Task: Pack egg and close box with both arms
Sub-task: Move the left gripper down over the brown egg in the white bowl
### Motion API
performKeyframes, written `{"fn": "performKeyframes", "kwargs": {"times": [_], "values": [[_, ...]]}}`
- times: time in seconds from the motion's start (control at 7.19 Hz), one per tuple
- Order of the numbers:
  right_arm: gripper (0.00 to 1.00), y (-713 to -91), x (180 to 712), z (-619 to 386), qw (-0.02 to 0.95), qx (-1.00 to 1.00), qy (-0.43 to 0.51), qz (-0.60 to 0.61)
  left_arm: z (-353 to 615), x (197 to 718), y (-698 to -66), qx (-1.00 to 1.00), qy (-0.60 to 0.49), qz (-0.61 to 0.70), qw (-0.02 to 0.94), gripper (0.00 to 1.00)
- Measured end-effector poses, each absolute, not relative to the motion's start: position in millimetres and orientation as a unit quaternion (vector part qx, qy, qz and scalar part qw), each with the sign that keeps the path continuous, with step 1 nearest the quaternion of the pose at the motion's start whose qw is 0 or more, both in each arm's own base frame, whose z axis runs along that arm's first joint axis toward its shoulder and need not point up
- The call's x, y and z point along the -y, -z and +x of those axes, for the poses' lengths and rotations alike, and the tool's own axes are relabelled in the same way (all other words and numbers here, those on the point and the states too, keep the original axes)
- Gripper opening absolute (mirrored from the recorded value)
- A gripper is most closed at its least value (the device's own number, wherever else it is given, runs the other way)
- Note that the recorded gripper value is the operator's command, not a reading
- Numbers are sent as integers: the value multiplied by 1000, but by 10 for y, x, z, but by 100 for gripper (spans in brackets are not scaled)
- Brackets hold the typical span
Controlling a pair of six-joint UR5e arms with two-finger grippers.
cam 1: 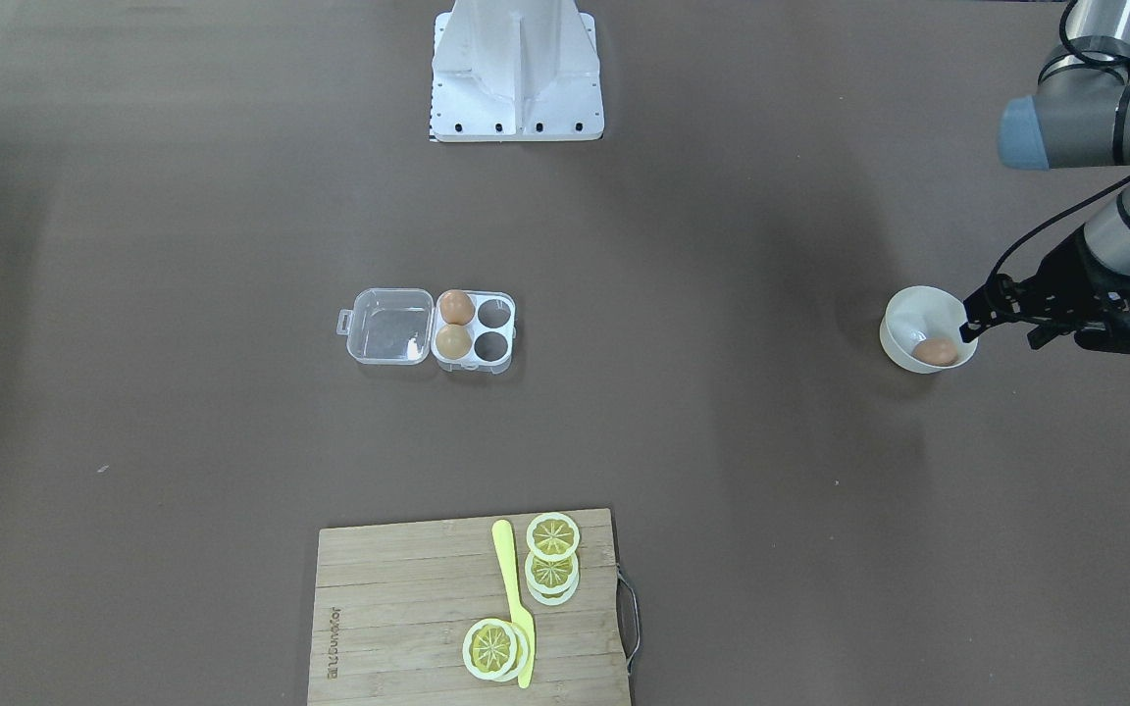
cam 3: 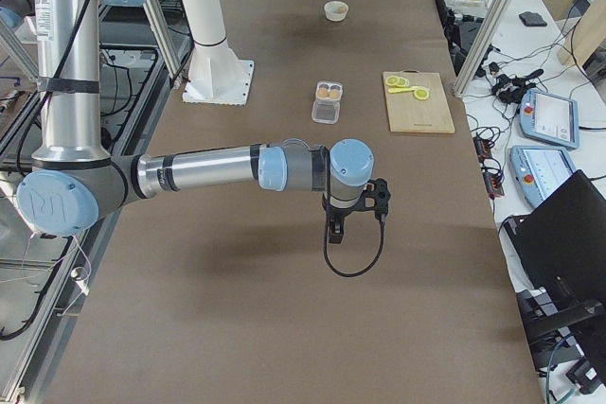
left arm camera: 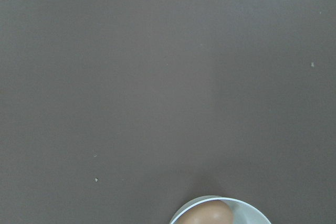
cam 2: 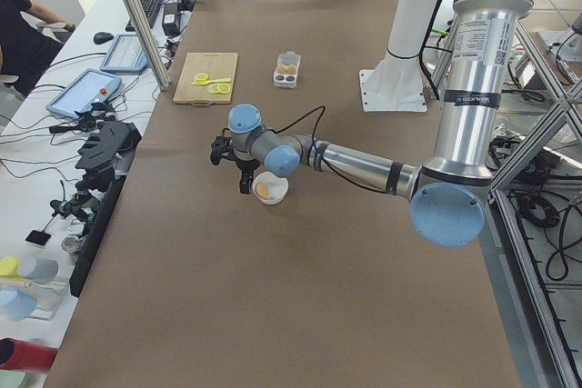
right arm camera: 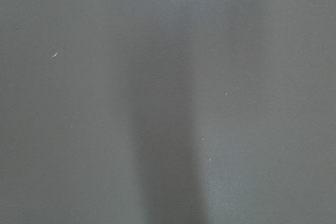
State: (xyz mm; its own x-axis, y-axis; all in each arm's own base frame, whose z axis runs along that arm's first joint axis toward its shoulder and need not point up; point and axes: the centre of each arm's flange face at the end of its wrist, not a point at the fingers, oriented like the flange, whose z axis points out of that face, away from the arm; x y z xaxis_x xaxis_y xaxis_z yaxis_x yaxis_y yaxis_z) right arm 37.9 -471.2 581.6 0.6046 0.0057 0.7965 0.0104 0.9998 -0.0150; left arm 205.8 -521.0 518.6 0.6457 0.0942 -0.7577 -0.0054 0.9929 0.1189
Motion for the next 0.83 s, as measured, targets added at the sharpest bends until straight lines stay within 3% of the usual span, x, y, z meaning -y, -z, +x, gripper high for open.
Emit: {"fn": "performKeyframes", "kwargs": {"times": [0.83], "values": [[100,-5837,4716,379,896,445,0,-11,2503,5049,-5390,-401,-30,21,915,88]]}}
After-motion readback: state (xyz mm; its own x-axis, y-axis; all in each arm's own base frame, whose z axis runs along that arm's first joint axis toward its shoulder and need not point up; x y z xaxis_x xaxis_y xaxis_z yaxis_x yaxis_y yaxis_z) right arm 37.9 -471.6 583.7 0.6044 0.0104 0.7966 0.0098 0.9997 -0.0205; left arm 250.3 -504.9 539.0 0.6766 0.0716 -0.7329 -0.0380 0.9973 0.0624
